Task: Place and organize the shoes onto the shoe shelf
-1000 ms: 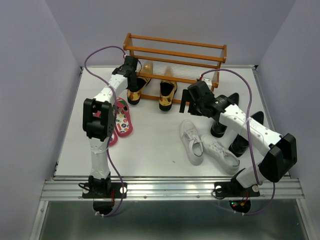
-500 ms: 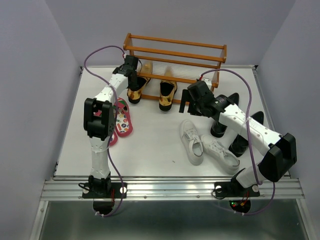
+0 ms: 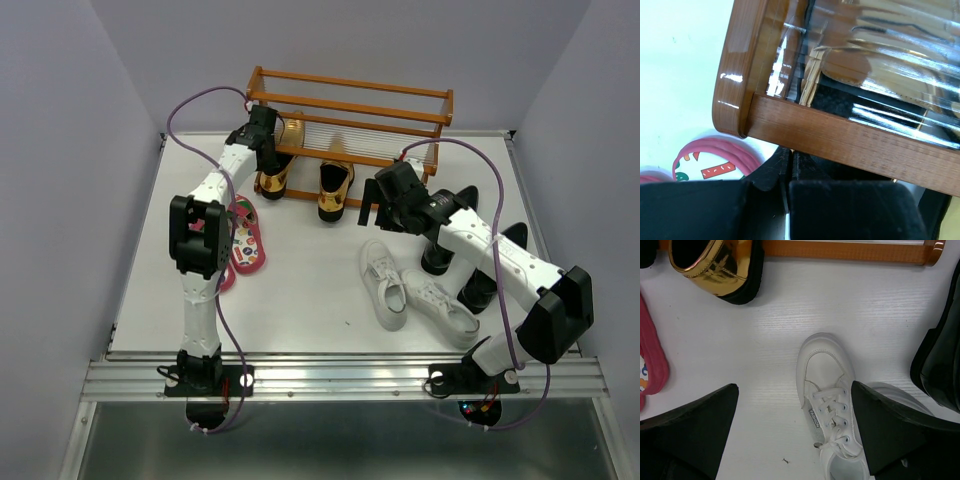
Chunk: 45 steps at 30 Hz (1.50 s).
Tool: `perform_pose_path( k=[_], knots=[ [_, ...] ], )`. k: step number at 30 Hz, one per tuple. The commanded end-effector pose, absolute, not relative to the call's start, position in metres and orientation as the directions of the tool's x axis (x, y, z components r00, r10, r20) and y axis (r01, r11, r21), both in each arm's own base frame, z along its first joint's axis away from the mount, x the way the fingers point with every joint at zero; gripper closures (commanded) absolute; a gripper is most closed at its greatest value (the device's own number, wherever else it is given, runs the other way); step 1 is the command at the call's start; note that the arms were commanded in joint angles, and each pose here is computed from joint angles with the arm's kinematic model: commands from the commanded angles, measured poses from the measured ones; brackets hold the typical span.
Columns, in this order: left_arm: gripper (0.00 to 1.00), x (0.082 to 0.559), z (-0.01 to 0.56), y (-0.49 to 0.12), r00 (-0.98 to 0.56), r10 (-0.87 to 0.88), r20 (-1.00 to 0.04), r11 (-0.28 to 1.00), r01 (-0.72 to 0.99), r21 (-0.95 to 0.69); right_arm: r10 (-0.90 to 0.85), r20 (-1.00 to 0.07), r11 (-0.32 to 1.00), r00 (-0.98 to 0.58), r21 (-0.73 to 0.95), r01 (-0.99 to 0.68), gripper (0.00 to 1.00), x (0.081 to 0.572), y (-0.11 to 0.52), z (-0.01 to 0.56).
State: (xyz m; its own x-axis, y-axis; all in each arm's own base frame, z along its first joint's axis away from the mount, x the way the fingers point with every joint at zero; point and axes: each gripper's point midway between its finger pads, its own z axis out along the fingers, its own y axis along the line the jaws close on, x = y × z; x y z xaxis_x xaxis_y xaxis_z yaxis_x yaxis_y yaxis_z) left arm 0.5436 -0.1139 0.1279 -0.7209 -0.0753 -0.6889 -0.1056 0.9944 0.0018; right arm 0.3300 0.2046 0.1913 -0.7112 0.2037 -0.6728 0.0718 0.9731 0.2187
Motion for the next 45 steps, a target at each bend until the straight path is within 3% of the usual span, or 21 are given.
perform_pose_path(
  k=[1,11,16,18,20,21,25,26,40,45],
  knots=[
    [1.00,0.572,0.189,-0.113,-0.577,-0.137,-0.805,0.988,-0.134,-0.072,0.236,-0.695,0.962,-0.679,0.265,0.063,0.00,0.330,0.207,0.214],
    [1.00,0.568,0.152,-0.110,-0.634,-0.145,-0.759,0.986,-0.158,-0.056,0.235,-0.687,0.960,-0.687,0.274,0.055,0.00,0.328,0.210,0.214],
    [0.83,0.562,0.144,-0.108,-0.649,-0.154,-0.745,0.984,-0.166,-0.059,0.239,-0.686,0.959,-0.687,0.278,0.056,0.00,0.327,0.209,0.215],
    [0.68,0.561,0.147,-0.110,-0.645,-0.155,-0.748,0.985,-0.156,-0.069,0.241,-0.687,0.958,-0.686,0.280,0.056,0.00,0.326,0.209,0.216],
    [0.66,0.560,0.152,-0.111,-0.642,-0.157,-0.750,0.985,-0.151,-0.078,0.243,-0.687,0.958,-0.685,0.282,0.057,0.00,0.326,0.209,0.216],
    [0.59,0.559,0.155,-0.112,-0.639,-0.160,-0.752,0.985,-0.151,-0.081,0.243,-0.687,0.958,-0.685,0.282,0.057,0.00,0.325,0.208,0.216],
    [0.58,0.555,0.169,-0.111,-0.619,-0.171,-0.767,0.984,-0.150,-0.099,0.251,-0.688,0.956,-0.681,0.285,0.065,0.00,0.323,0.206,0.217],
    [0.52,0.552,0.175,-0.111,-0.611,-0.174,-0.772,0.983,-0.150,-0.103,0.253,-0.688,0.956,-0.680,0.287,0.066,0.00,0.323,0.205,0.217],
    [0.51,0.520,0.213,-0.104,-0.575,-0.169,-0.800,0.985,-0.131,-0.114,0.259,-0.682,0.952,-0.684,0.302,0.059,0.00,0.320,0.207,0.216],
    [0.52,0.488,0.227,-0.108,-0.565,-0.145,-0.812,0.989,-0.116,-0.096,0.263,-0.685,0.952,-0.680,0.300,0.065,0.00,0.320,0.205,0.215]
  ],
)
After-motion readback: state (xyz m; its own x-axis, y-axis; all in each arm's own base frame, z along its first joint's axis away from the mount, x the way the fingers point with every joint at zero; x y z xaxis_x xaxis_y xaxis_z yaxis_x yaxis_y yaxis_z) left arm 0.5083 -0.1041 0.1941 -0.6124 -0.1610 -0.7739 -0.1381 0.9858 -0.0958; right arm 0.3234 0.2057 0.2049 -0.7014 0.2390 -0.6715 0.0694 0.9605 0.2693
